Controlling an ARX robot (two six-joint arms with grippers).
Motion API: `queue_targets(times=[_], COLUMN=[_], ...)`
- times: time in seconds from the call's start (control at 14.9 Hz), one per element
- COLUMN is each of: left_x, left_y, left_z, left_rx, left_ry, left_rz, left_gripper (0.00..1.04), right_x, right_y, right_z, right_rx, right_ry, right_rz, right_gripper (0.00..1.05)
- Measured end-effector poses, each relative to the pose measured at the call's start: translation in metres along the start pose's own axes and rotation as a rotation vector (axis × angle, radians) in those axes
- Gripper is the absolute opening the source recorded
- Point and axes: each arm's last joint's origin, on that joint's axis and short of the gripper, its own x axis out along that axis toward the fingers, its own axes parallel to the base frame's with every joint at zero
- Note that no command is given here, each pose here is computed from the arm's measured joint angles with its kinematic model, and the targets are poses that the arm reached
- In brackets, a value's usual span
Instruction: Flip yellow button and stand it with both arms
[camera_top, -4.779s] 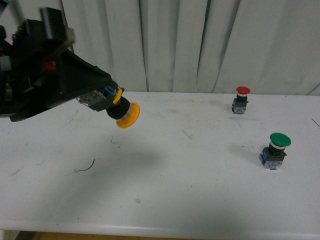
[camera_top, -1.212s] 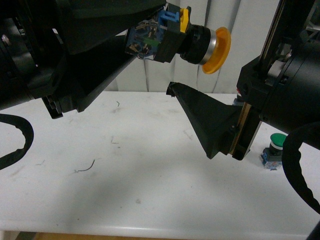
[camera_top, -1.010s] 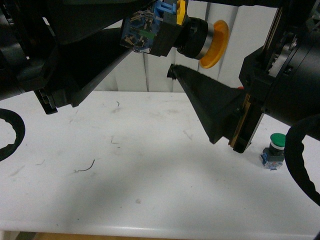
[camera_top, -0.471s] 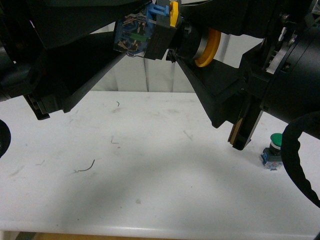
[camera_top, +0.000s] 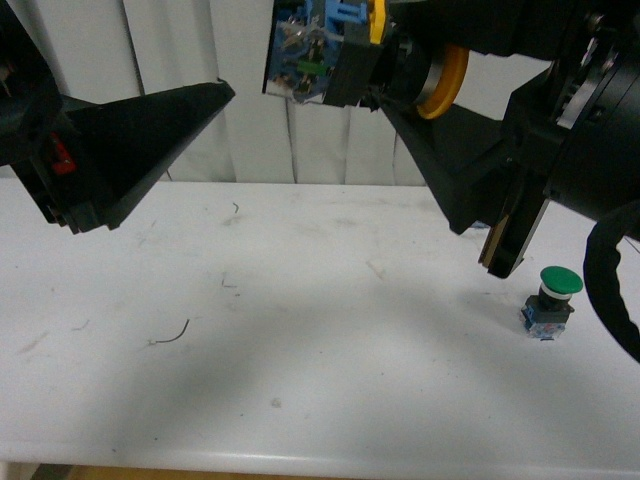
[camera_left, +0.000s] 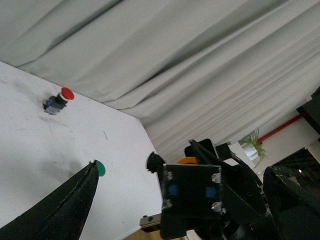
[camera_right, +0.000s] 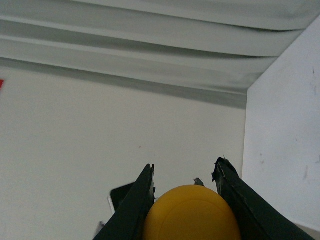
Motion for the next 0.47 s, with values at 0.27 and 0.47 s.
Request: queue_targets(times=[0.27,0.47], left_x=[-0.029,-0.058], left_y=[0.017,0.008], left_z=[0.021,0.030], left_rx=[0.007,0.118], left_ry=[-0.128,-0.183], left_rz=[0.161,0.228], left_gripper=[0.98,0.98], right_x=[0.001,0.002], right_y=[0.003,0.001], right_z=[0.009,0.009], right_rx=[-0.011,-0.009], right_ry=[-0.013,-0.014], right_rz=[0.014,0.009], right_gripper=[0.35,0.35])
